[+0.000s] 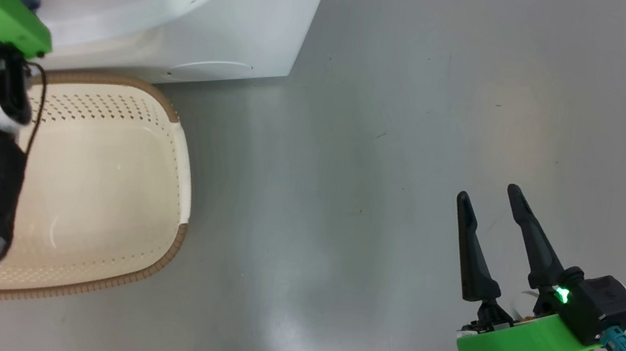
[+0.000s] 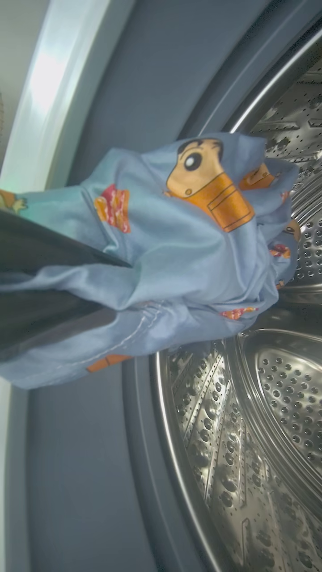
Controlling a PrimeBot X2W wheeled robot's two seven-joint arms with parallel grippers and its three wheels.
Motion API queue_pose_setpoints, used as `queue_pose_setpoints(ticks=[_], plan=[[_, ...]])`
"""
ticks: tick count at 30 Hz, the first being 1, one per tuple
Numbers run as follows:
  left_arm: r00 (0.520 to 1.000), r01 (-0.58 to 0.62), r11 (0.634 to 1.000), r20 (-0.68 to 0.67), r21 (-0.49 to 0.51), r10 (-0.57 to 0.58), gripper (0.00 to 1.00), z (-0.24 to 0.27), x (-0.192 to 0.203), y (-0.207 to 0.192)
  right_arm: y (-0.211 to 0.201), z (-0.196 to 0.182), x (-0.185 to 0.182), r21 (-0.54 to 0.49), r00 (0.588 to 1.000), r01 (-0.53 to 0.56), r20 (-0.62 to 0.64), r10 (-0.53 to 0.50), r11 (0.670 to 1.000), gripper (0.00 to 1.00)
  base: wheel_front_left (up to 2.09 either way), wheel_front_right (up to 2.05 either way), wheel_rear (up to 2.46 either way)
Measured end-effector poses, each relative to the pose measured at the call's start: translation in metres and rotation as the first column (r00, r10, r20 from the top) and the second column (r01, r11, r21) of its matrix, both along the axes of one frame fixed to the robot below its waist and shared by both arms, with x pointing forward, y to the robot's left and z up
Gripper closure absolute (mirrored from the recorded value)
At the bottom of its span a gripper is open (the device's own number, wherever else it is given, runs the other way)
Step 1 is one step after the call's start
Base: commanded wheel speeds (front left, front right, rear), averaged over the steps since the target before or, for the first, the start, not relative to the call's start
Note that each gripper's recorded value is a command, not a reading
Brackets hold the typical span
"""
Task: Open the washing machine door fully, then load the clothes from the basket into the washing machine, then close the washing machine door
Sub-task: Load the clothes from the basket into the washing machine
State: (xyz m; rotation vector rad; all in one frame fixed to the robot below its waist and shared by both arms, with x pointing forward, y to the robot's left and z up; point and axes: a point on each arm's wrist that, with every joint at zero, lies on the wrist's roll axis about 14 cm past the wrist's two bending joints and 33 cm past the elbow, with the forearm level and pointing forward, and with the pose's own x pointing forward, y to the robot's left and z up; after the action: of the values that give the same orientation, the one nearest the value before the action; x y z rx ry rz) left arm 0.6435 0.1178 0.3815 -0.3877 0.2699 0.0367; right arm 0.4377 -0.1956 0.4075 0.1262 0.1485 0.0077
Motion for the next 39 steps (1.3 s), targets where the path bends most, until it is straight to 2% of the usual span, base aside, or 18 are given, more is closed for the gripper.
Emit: queue_pose_setpoints(ticks=[13,19,25,30,34,39], plan=[[0.986,-0.051,0.991,0.163,0.123,0.030,1.00,0.055,0.048,0.013,0.002,-0.002,-0.009,-0.006,1.000,-0.008,-0.020,0.008,1.000,0.00,0.00,0.00,0.00],[0.975,-0.080,0.988,0.214,0.134,0.050,1.00,0.071,0.073,0.019,-0.002,-0.008,-0.018,-0.016,0.999,0.002,-0.051,-0.003,1.000,0.00,0.00,0.00,0.00],[0.964,-0.121,0.985,0.254,0.127,0.085,1.00,0.075,0.098,0.028,-0.004,-0.028,-0.028,-0.021,0.993,0.012,-0.118,-0.014,1.000,0.00,0.00,0.00,0.00],[0.960,-0.140,0.977,0.264,0.161,0.094,1.00,0.065,0.108,0.034,-0.005,-0.040,-0.031,-0.014,0.988,0.018,-0.152,-0.020,1.000,0.00,0.00,0.00,0.00],[0.933,-0.177,0.975,0.337,0.135,0.122,1.00,0.081,0.122,0.035,-0.005,-0.048,-0.033,-0.012,0.984,0.023,-0.178,-0.025,1.000,0.00,0.00,0.00,0.00],[0.896,-0.177,0.974,0.433,0.143,0.099,1.00,0.105,0.129,0.024,-0.009,-0.052,-0.037,-0.011,0.980,0.039,-0.194,-0.041,0.999,0.00,0.00,0.00,0.00]])
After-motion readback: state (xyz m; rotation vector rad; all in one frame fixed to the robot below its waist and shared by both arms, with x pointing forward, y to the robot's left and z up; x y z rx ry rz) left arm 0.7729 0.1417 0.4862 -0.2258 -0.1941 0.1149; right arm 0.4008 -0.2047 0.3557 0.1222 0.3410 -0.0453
